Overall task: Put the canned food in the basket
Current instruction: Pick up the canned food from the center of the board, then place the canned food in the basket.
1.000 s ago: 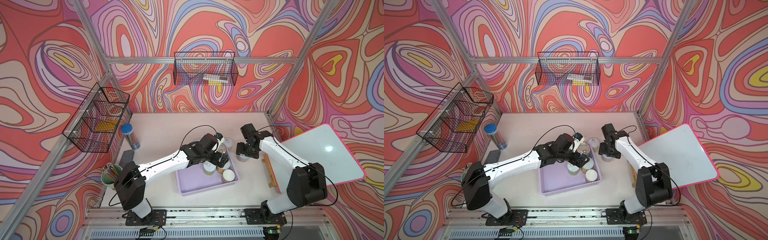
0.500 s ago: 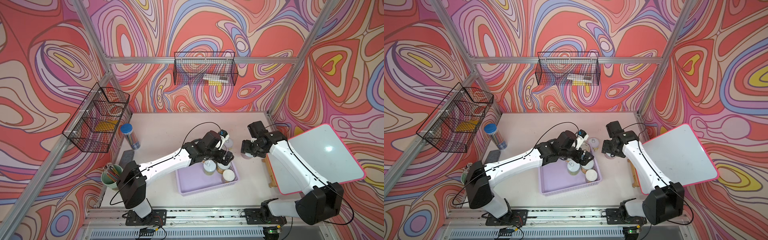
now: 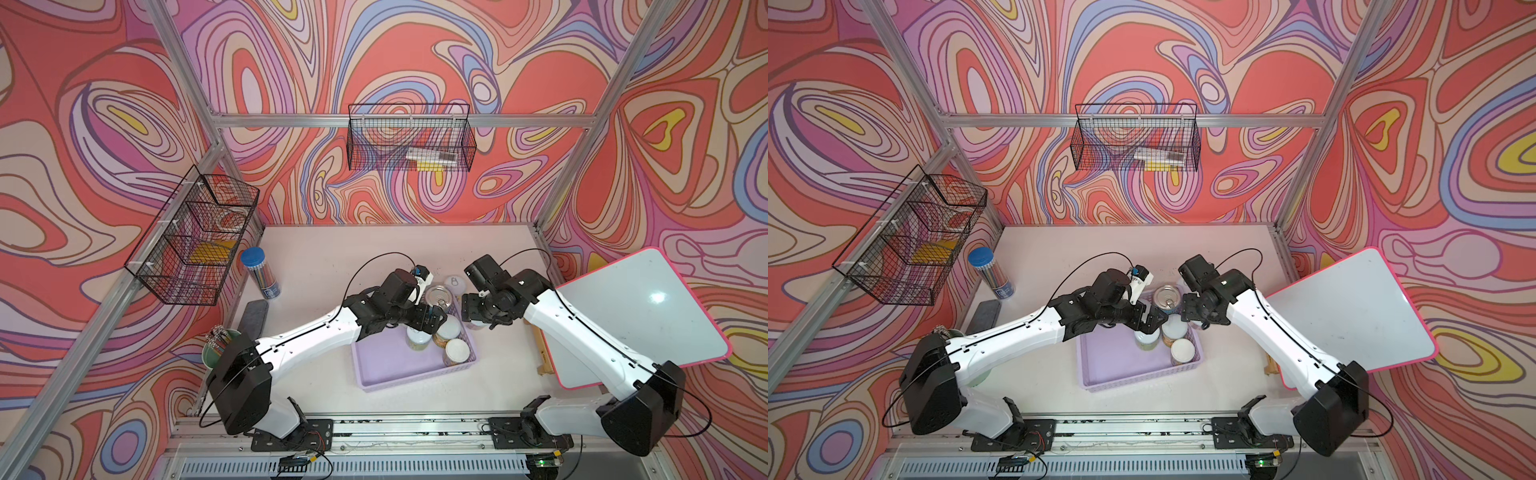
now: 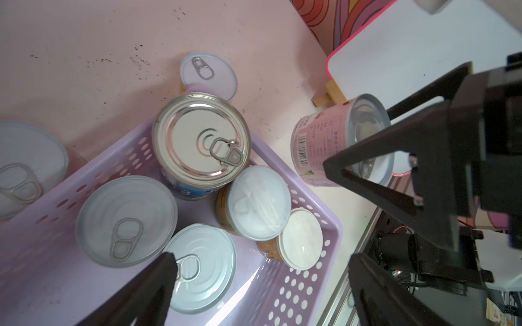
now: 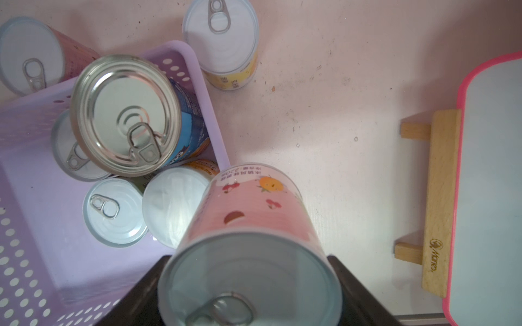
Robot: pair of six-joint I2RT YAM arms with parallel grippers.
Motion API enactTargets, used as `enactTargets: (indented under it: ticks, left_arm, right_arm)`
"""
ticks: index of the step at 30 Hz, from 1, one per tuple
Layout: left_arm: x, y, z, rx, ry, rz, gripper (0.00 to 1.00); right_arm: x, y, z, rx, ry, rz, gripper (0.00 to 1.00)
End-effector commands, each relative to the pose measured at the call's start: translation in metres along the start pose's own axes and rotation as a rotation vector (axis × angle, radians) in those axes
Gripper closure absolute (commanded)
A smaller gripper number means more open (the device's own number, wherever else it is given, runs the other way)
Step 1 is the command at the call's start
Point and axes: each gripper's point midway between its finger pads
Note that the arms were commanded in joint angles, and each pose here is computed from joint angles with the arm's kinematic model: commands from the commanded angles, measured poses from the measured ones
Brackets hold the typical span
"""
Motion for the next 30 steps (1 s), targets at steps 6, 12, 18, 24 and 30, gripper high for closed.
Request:
enactTargets:
  ticks: [6,12,18,24,30]
  left_arm:
    - [0.027,0.028,0.009,-0.084,0.091,-0.006,0.01]
    - [0.050,0.039,0.004,-0.110,0.159,0.006,0.01]
    - [0.068,0.052,-0.002,-0.138,0.216,0.018,0.01]
    - [0.088,0.068,-0.009,-0.183,0.285,0.027,0.01]
    - [0.101,0.079,-0.017,-0.202,0.312,0.052,0.01]
  right_arm:
    - [0.037,0.027,0.002,-0.078,0.032,0.047,0.61]
    - [0.077,0.030,-0.013,-0.063,0.109,0.089,0.62]
    - [0.118,0.021,-0.023,-0.045,0.171,0.142,0.63]
    - [0.154,0.011,-0.035,-0.012,0.208,0.218,0.64]
    - [0.182,0.003,-0.043,0.024,0.223,0.300,0.64]
Point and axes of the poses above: each gripper's point midway between its finger pads, its own y axis back along the fingers, its own x axis along the line the jaws close on, z = x × y, and after that the axes turned 8 degrees about y, right-handed
